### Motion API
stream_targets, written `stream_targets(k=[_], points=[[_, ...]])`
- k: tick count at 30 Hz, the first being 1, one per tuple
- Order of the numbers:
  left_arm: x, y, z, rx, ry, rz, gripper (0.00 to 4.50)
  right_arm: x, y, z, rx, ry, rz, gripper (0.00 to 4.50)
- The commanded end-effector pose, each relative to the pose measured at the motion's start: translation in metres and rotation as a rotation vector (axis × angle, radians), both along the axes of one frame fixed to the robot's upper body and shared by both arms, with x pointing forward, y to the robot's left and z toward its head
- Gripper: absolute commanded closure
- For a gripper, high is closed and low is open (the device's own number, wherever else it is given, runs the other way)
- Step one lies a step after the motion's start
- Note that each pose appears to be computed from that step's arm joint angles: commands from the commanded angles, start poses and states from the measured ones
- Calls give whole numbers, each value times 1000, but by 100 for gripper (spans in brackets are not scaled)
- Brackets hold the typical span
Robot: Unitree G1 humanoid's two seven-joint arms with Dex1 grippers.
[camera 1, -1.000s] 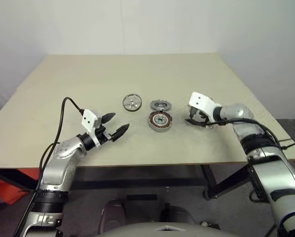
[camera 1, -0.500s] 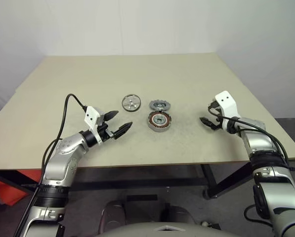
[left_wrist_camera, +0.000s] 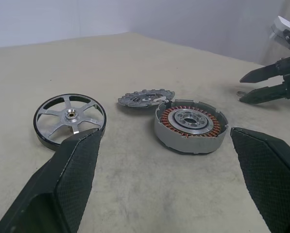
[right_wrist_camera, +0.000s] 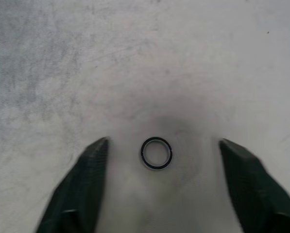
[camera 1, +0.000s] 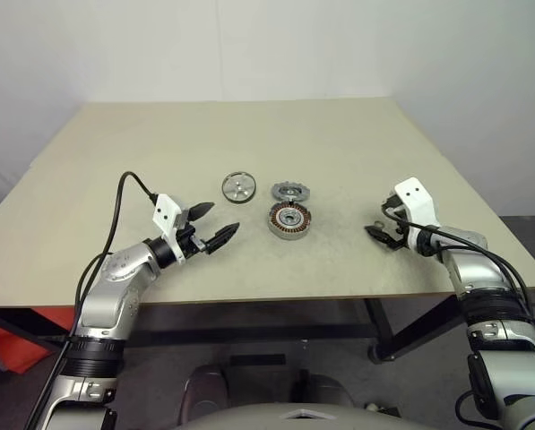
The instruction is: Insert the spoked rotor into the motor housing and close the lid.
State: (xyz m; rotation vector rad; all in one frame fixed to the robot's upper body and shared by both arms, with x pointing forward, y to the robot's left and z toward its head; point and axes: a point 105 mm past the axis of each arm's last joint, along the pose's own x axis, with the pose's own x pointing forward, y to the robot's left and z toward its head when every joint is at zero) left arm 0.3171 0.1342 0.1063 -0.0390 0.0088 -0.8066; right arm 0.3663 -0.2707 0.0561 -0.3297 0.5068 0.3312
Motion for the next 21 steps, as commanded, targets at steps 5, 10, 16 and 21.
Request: stream_targets(k=[5,10,16,21], points=[[0,-3,11,28,-54,-26,0,-2,-7,2,14,6,-36,243],[-1,-4,11,33,-57,-28,0,-3,-5,0,34,26,-37,243],[-2,-4,12,38,-60,-28,0,-5,-3,-8,150,81,-74,243],[-2,-3,11,41,-61,-24,0,-9,-4,-15,154,119,-77,243]])
